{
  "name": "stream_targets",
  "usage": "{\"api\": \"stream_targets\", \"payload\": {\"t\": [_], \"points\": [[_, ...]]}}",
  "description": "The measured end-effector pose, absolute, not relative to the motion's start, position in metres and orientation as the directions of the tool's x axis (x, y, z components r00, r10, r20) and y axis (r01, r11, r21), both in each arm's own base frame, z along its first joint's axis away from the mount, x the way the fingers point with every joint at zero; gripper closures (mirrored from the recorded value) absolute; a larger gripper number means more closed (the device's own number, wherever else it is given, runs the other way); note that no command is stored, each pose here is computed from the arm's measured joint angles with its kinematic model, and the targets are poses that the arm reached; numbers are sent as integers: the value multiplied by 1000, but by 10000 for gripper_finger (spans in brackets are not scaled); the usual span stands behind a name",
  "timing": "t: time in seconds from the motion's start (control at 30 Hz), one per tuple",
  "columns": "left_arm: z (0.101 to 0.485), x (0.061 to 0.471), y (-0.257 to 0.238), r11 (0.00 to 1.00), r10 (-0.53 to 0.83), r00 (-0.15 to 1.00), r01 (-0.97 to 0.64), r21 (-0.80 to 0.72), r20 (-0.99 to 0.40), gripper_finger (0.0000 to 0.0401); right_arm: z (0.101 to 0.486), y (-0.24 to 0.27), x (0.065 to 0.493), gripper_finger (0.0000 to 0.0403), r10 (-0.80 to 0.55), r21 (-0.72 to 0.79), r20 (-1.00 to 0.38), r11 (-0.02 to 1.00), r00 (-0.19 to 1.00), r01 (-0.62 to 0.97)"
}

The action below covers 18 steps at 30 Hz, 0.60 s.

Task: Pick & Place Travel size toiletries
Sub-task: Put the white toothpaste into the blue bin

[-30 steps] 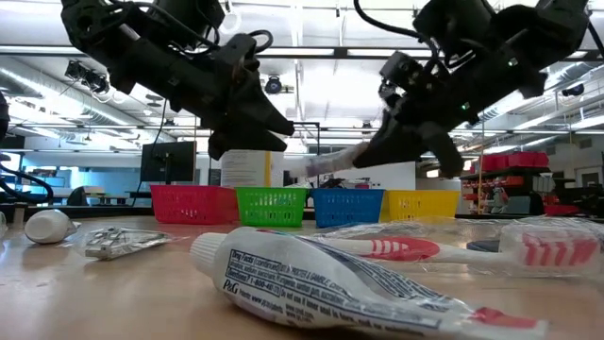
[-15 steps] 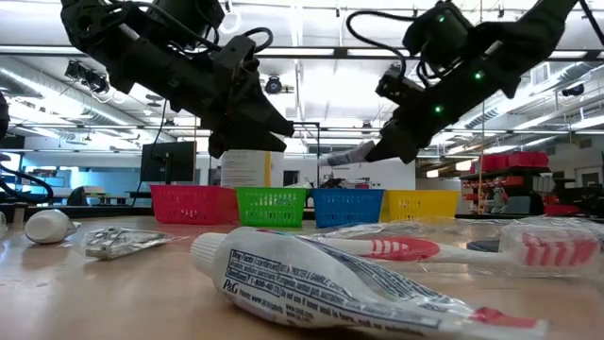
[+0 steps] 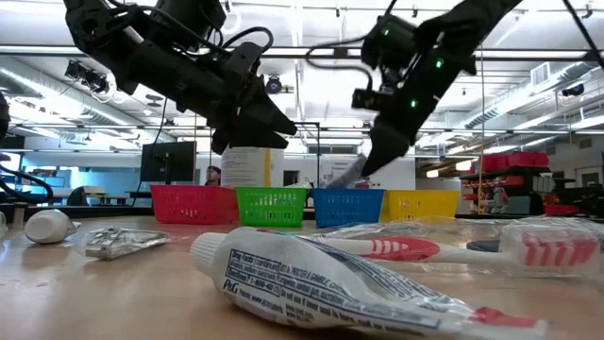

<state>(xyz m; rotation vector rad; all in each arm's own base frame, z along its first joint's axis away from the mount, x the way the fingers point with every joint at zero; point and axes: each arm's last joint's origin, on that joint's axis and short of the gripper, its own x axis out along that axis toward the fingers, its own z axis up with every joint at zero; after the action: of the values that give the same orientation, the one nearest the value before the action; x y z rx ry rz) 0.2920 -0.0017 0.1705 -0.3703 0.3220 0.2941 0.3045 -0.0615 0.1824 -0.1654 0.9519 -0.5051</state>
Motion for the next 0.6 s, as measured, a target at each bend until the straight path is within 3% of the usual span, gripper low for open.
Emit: {"api": "stream_targets", "payload": {"t": [0.13, 0.33, 0.6], "points": [[170, 292, -3, 914, 166, 917, -281, -293, -362, 219, 166, -64, 309, 395, -467, -366, -767, 881, 440, 298], [170, 292, -4, 922, 150, 920, -263, -284, -363, 219, 162, -66, 311, 352, -441, -367, -774, 897, 454, 246], [168, 291, -4, 929, 153, 909, -266, -257, -388, 219, 185, -65, 307, 300, -427, -350, -806, 903, 410, 250]]}}
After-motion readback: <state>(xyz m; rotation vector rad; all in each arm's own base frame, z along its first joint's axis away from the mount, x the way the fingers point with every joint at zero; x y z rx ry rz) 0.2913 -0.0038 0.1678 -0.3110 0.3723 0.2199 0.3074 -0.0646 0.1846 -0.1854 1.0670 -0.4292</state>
